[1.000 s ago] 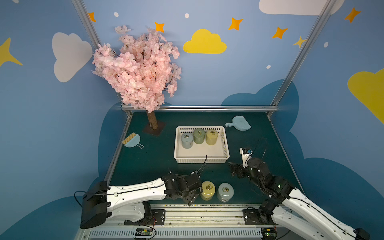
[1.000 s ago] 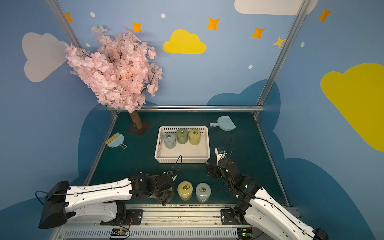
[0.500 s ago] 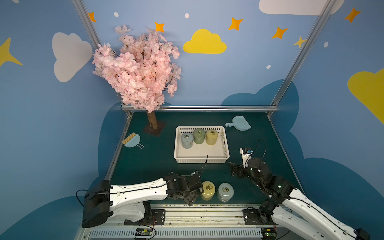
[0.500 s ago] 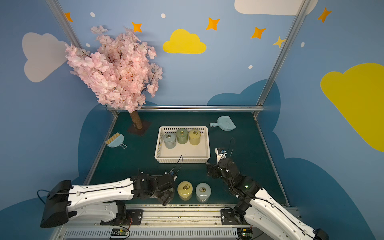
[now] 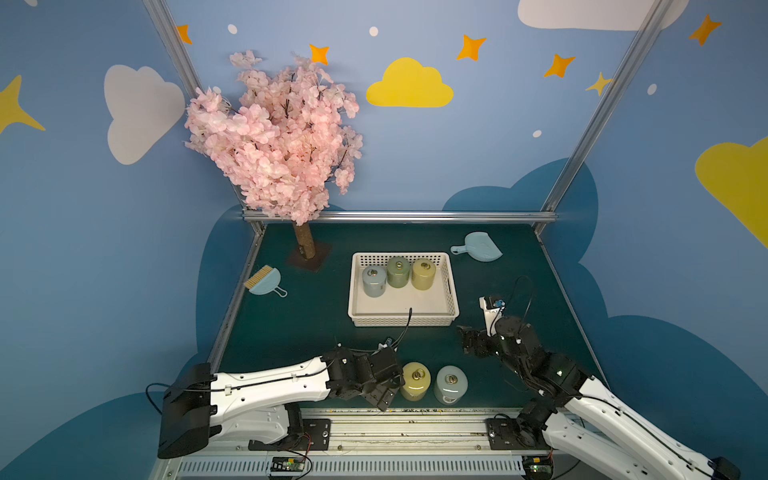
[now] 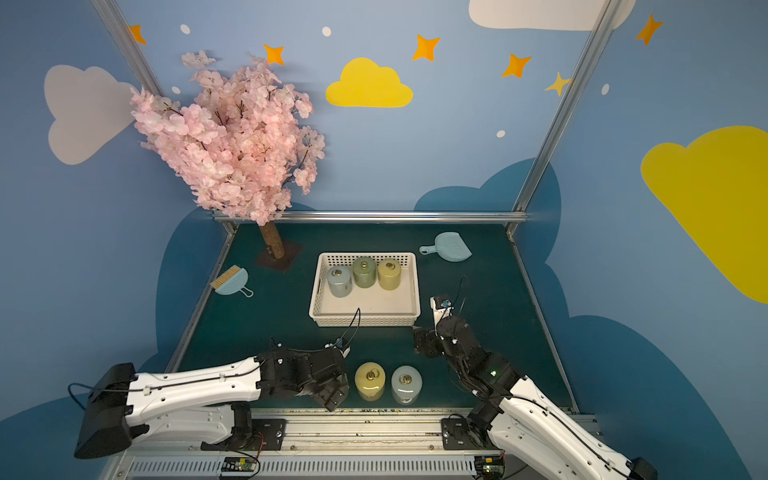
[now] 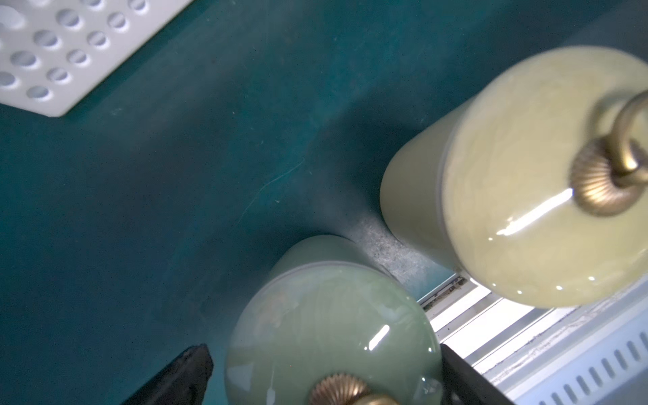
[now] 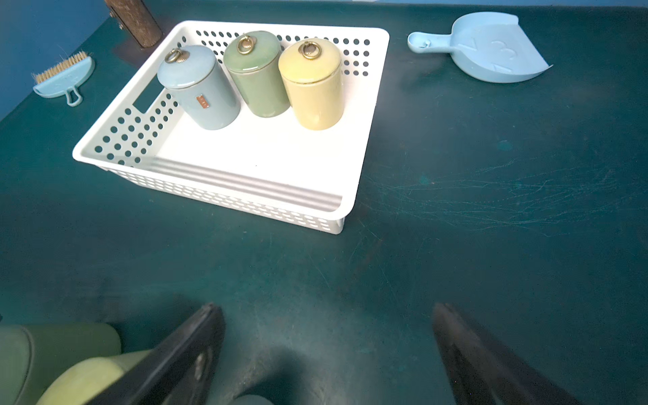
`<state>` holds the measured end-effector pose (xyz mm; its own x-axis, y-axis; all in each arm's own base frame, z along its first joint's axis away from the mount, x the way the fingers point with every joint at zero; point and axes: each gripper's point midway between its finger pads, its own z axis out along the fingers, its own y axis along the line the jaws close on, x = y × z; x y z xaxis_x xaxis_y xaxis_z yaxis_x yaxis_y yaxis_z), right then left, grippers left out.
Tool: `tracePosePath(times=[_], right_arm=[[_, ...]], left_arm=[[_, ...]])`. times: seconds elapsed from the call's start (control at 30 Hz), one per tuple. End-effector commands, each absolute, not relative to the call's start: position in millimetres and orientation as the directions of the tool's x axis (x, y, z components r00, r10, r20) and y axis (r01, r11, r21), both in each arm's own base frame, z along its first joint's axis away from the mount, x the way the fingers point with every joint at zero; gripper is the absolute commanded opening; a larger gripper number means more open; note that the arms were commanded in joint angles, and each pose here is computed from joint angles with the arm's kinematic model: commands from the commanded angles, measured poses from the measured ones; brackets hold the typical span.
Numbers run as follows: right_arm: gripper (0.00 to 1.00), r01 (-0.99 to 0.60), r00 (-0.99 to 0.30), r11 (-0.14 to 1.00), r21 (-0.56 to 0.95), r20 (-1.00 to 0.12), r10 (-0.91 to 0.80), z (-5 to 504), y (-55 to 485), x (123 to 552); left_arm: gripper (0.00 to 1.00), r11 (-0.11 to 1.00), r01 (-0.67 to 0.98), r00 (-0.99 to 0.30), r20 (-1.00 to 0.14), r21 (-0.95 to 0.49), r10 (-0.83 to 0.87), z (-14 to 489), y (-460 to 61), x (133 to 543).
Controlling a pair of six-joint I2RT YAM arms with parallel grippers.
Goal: Take the tea canister out of the basket
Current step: Place the tea canister at the center of the board, then pick up the tea canister from the basket.
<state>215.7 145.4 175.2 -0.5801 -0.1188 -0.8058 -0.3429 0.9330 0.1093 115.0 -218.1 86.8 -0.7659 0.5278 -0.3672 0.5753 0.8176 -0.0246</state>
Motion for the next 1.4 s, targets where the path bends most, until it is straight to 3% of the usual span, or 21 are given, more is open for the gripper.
tracePosePath(times=[0.0, 0.6, 1.37], right_arm=[[0.98, -0.397, -0.571, 0.912, 0.105, -0.806, -0.155, 188.6, 152.5, 213.4], [0.99, -0.486, -0.647, 0.87, 0.083, -0.703, -0.294, 200.2, 169.7, 235.7], [0.98, -0.509, -0.639, 0.859, 0.055, -0.692, -0.334, 195.6, 186.4, 314.1]], left_arm=[[1.0, 0.83, 0.557, -0.761, -0.422, -0.032, 0.494, 106.6, -219.2, 122.0], [1.0, 0.849, 0.51, -0.718, -0.613, -0.139, 0.331, 164.2, -211.8, 153.0], [1.0, 0.888, 0.391, -0.666, -0.741, -0.244, 0.089, 165.5, -185.2, 229.3]])
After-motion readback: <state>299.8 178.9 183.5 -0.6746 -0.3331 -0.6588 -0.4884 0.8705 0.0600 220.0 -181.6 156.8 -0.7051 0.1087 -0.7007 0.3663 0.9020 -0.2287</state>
